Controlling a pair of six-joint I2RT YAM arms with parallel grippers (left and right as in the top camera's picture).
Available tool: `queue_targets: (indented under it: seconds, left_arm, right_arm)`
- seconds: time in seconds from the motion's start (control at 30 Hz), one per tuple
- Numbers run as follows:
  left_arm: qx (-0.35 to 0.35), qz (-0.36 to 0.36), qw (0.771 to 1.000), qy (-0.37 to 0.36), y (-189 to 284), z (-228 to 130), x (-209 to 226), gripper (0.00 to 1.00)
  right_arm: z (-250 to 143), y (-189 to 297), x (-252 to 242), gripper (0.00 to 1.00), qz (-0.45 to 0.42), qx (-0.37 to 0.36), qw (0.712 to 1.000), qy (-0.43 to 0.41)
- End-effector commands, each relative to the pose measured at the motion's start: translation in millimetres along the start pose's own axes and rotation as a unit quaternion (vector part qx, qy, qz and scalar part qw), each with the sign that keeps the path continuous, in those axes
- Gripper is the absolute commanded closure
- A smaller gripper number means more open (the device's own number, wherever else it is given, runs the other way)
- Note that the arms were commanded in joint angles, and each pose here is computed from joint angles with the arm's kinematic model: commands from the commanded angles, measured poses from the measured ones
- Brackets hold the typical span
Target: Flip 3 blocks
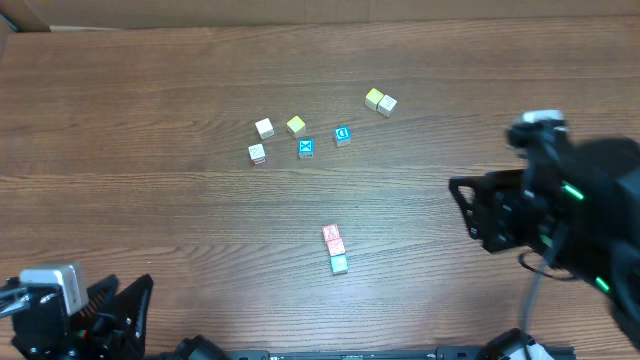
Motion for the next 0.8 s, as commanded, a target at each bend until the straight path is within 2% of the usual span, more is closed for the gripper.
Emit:
queue_targets:
  seconds: [0.0,0.03,0.07,0.1,0.17,0.23,0.77]
  left_arm:
    - [-0.054,0.049,0.996,-0.058,6,9,8,0.62]
    - [-0.064,0.065,0.994,-0.058,6,11,10,0.53]
    - [-0.072,0.076,0.993,-0.058,6,12,12,0.16]
    - [-0.078,0.086,0.992,-0.058,7,13,13,0.0]
    - [-0.081,0.091,0.991,-0.058,7,13,14,0.0]
    - [-0.079,0.092,0.991,-0.059,7,13,14,0.0]
    - [-0.061,0.094,0.991,-0.067,6,8,16,0.0]
  right_arm:
    - [3,38,0,0.49,0.001,-0.094,0.995,0.034]
    - [5,46,-1,0.48,-0.003,-0.119,0.992,0.033]
    - [6,53,-2,0.48,-0.007,-0.141,0.989,0.032]
    - [7,60,-3,0.45,-0.014,-0.164,0.986,0.03]
    - [8,68,-4,0.19,-0.025,-0.189,0.981,0.027]
    - [8,71,-5,0.0,-0.025,-0.197,0.98,0.027]
    - [2,67,-6,0.0,-0.028,-0.174,0.984,0.022]
Point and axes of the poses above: each gripper's point midway between its finger pads, its own y axis back along the fingers, its own x axis along the line the jaws close on, z = x × y, the point moved 10 cm from there along y, back along the fingers, and after that the axes turned 8 degrees about y, right-handed, at the moved point
